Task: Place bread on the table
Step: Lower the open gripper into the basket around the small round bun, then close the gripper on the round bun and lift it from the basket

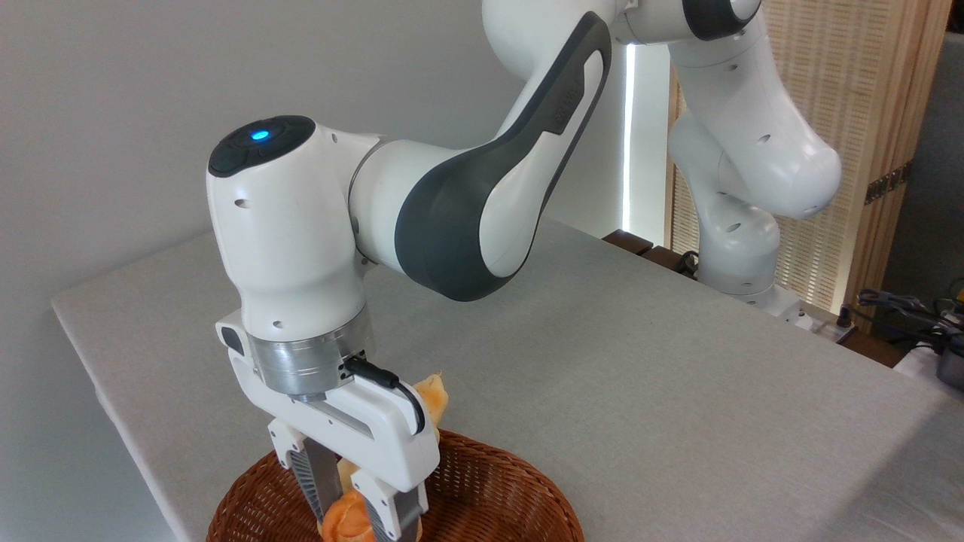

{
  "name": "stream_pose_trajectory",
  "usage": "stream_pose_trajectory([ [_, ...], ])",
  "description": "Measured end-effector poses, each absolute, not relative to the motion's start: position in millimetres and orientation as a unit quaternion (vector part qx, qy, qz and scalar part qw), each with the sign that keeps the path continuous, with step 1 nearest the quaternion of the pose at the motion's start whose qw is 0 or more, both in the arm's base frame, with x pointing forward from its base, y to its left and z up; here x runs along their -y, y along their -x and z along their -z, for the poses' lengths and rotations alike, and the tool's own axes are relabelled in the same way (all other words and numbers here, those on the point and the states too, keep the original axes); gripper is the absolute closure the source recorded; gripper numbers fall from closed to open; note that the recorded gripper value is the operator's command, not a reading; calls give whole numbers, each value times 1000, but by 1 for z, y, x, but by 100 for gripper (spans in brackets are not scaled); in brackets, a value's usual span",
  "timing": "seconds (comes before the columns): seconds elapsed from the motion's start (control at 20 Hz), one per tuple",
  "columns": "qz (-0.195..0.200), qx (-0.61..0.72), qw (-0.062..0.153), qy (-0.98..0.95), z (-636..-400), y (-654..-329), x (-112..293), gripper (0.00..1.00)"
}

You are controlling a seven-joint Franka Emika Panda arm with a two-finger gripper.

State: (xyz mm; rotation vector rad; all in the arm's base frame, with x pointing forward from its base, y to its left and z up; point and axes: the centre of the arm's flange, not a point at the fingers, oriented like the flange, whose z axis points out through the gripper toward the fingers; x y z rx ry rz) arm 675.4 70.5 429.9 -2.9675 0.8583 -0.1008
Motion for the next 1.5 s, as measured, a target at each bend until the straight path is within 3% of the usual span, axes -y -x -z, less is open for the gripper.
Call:
stream_pose_trajectory([
  [0.35, 40, -276, 26, 960, -436, -677, -72, 60],
  [0.7, 105, -280, 36, 953, -518, -670, -66, 56],
  [1.05, 72, -292, -8, 954, -545, -621, -59, 54],
  [1.45, 30, -326, -61, 943, -551, -544, -61, 51],
  [1.5, 21, -331, -69, 941, -552, -535, -60, 47],
])
